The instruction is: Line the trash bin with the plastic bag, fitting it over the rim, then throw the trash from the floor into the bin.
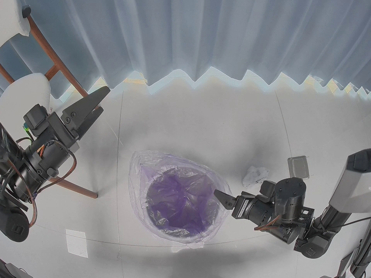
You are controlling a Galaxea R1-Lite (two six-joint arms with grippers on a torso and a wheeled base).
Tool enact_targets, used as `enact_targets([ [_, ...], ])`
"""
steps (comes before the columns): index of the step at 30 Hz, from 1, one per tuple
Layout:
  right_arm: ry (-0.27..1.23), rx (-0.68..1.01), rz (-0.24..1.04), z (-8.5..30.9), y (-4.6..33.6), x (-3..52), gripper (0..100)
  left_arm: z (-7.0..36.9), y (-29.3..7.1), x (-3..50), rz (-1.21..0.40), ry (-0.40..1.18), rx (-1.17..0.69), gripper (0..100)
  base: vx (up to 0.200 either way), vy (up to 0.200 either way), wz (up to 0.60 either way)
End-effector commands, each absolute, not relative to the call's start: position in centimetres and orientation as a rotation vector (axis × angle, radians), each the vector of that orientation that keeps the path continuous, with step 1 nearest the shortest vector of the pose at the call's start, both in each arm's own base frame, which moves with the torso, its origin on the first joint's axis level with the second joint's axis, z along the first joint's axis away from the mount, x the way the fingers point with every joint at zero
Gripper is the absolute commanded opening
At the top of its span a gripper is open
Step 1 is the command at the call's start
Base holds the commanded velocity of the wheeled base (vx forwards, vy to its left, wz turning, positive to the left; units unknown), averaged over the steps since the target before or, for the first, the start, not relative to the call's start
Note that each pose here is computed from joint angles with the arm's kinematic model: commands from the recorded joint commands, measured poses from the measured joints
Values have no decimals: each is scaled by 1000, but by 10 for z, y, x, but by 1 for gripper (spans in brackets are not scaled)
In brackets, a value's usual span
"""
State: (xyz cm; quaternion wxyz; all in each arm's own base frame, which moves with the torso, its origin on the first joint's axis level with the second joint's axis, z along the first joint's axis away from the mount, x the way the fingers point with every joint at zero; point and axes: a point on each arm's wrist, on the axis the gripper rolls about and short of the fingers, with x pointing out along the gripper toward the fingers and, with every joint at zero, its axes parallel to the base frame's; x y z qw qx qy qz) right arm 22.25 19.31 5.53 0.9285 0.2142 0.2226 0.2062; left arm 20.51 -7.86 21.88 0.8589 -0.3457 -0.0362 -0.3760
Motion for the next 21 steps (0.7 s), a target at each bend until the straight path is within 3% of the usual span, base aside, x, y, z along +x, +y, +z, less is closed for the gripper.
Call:
enact_targets([
  [1,395,324,324,81,165,250,100,269,-86,166,-936,-77,-557,100,0,0,0],
  [7,439,179,283,62,174,254,100,256,-81,157,-778,38,-487,100,0,0,0],
  [21,543,79,237,1,205,269,100,248,-104,153,-880,96,-451,100,0,0,0],
])
